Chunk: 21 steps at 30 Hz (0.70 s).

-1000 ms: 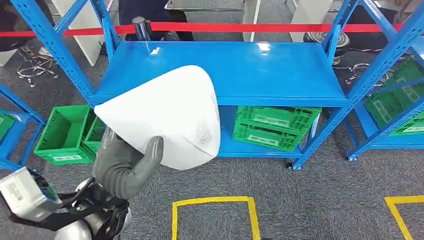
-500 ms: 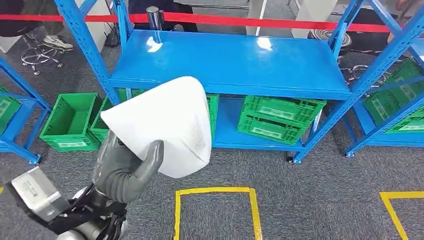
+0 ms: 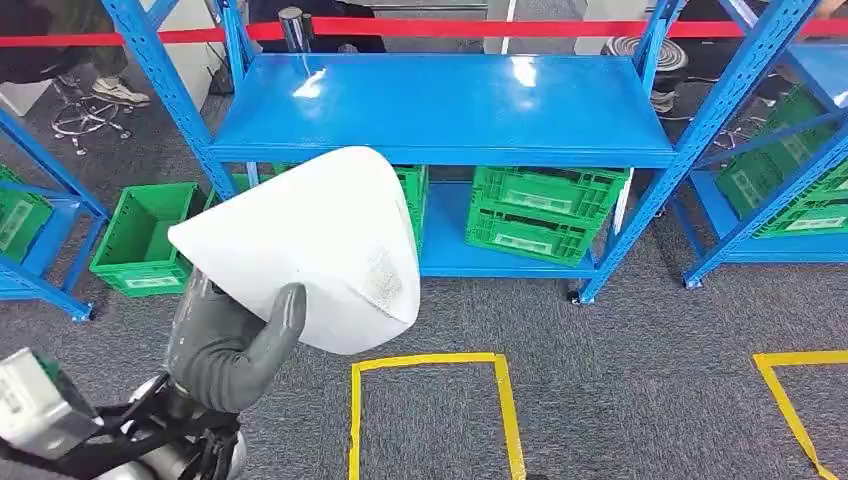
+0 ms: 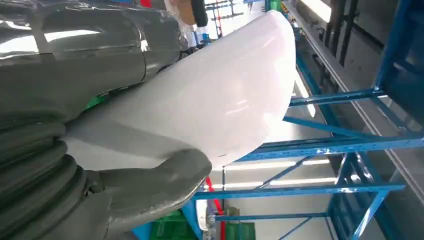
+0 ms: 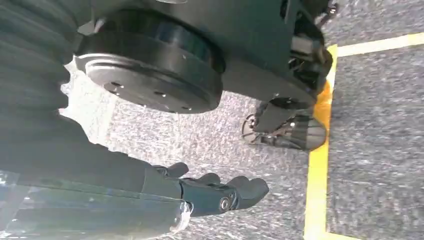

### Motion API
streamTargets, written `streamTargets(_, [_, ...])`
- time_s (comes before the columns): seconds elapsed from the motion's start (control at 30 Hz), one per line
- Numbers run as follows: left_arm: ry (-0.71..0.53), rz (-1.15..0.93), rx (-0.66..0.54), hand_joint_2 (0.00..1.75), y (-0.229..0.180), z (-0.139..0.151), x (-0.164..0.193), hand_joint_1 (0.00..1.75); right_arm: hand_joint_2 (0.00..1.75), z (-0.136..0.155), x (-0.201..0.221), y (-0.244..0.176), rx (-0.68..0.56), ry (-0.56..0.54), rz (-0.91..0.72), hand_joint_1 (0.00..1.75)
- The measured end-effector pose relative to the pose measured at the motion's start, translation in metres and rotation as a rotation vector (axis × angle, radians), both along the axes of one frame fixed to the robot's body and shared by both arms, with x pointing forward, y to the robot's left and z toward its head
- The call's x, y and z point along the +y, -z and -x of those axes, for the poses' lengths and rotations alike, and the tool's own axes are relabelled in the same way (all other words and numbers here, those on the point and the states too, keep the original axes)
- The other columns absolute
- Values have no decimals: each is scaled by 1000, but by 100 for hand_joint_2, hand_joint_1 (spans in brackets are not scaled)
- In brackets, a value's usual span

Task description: Take the parts from the cabinet and place them on the table.

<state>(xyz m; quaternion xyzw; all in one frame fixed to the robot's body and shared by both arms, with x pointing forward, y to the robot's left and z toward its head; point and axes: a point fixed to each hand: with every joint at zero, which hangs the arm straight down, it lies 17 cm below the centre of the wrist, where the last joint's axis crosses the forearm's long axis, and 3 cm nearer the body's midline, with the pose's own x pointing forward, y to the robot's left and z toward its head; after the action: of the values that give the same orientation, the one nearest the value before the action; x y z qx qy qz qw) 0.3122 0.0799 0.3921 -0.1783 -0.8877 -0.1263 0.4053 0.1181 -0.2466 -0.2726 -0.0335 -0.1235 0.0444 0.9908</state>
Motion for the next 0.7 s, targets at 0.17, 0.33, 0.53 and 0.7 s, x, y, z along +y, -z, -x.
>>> streamTargets(0.17, [26, 61, -15, 175, -5, 1, 8, 175, 175, -6, -11, -1, -26, 27, 22, 0])
streamTargets(0.33, [-2, 100, 4, 175, 5, -2, 22, 175, 175, 8, -38, 3, 51, 41, 76, 0])
streamTargets(0.53, [-48, 132, 54, 175, 26, -5, 40, 175, 175, 4, -55, 2, 28, 25, 104, 0])
streamTargets(0.7, [-88, 118, 41, 175, 25, -6, 49, 175, 175, -9, -52, 0, -26, 3, 91, 0])
